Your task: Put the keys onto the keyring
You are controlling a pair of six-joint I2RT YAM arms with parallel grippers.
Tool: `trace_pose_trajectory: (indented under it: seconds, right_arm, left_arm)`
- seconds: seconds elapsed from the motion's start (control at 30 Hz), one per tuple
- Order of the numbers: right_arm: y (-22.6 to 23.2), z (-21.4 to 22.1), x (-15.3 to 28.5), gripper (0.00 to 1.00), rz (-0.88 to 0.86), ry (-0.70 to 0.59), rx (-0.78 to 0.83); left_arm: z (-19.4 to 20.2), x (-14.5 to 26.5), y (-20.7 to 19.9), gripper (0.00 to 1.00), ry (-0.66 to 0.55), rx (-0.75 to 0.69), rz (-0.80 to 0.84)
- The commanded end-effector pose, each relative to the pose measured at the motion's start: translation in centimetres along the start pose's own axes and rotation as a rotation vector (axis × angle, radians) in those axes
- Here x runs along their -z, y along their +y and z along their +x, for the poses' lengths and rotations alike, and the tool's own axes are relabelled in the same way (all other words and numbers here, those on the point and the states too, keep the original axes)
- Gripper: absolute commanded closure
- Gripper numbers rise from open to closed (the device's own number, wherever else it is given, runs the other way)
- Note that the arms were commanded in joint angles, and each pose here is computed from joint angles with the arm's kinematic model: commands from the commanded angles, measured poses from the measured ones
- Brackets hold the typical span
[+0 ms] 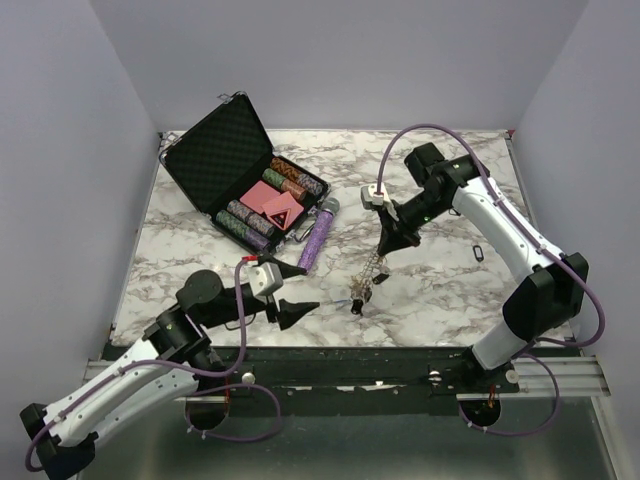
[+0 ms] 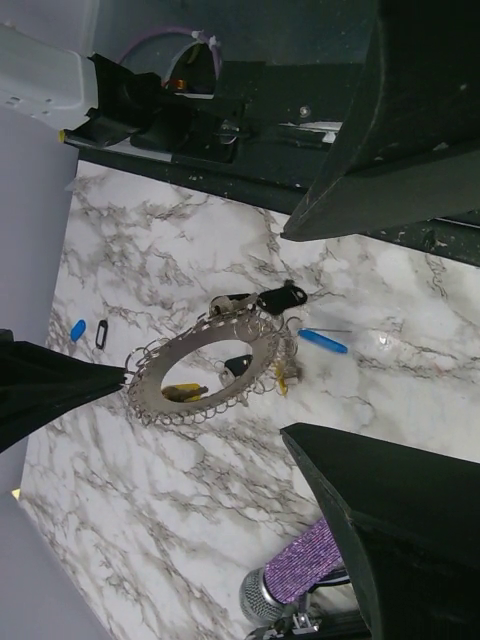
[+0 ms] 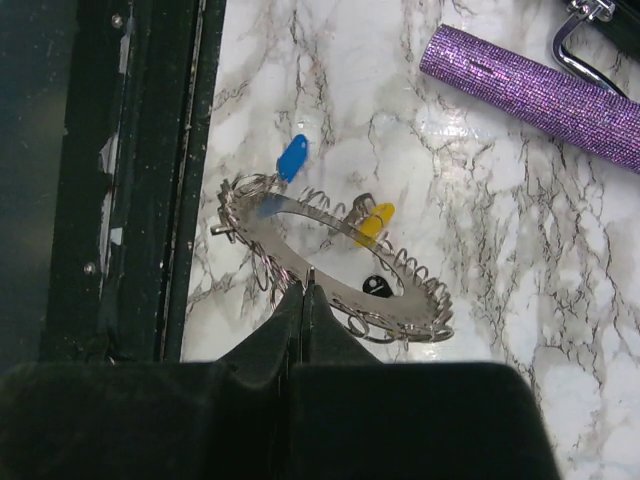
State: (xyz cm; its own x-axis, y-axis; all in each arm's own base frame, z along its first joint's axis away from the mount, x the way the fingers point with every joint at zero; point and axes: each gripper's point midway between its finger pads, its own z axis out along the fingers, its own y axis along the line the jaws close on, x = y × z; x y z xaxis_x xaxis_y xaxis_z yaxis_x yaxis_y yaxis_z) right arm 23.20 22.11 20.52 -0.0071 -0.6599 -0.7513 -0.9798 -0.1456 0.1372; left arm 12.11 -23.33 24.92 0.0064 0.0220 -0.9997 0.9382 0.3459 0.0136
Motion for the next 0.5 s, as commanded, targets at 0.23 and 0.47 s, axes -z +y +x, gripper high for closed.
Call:
trace_pose_trajectory:
  seconds: [0.23,0.47]
  right_arm:
    - [2.9,-1.9,-0.3,0.99,-0.088,-0.064,0.009]
    - [4.7,-1.9,-1.5,0.99,-0.145,-0.090,0.064]
  left_arm:
    - [-1.2,-2.0,0.4,0.20,-0.005,-0.020,0.027]
    - [-1.8,-2.9,-0.4,0.22,-0.059,0.012,0.083]
